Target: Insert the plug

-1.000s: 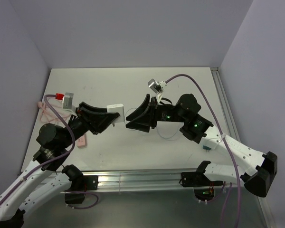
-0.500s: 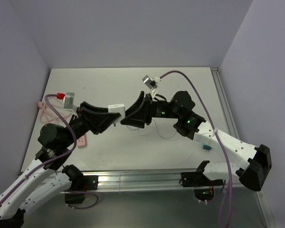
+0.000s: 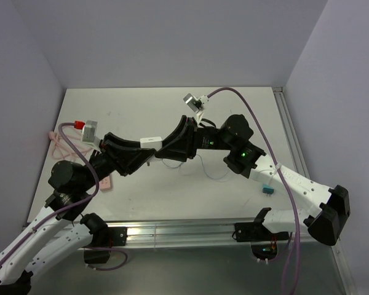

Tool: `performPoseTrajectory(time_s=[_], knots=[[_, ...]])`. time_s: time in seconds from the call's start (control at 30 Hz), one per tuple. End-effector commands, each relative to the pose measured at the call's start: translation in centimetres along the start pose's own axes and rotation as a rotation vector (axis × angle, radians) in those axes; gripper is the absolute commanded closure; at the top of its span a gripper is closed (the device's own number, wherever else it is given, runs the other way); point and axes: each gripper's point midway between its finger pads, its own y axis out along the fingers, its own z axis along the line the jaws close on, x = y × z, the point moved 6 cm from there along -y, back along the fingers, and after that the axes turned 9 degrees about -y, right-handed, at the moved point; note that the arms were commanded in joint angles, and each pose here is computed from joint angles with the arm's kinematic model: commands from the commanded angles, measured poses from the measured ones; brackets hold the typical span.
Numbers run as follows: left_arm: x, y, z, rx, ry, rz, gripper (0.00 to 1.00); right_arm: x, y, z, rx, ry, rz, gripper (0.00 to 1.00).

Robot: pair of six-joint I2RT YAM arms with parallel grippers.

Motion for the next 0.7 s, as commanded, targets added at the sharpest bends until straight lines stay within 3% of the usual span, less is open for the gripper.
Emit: performPoseTrajectory(time_s=[0.0, 0.07, 0.4, 0.53, 0.67], knots=[[0.2, 0.0, -0.6, -0.032, 0.021, -0.002, 0.99, 1.1, 0.3, 1.4, 0.076, -0.052, -0.018, 0.71], [0.4, 0.1, -0.8, -0.03, 0.026, -0.006, 0.99, 0.9, 0.2, 1.4, 0.083, -0.05, -0.014, 0.52], [0.8, 0.1, -1.2, -0.043, 0.033, -0.02, 0.99, 0.5, 0.1, 1.1, 0.074, -0.043, -0.01, 0.53], [1.0, -0.1, -1.5, -0.044, 0.042, -0.027, 0.99, 0.4, 0.1, 0.9, 0.064, -0.049, -0.005, 0.46], [1.2, -0.2, -1.7, -0.039, 0.051, -0.035, 0.99, 0.3, 0.1, 1.0, 0.075, -0.042, -0.001, 0.45]])
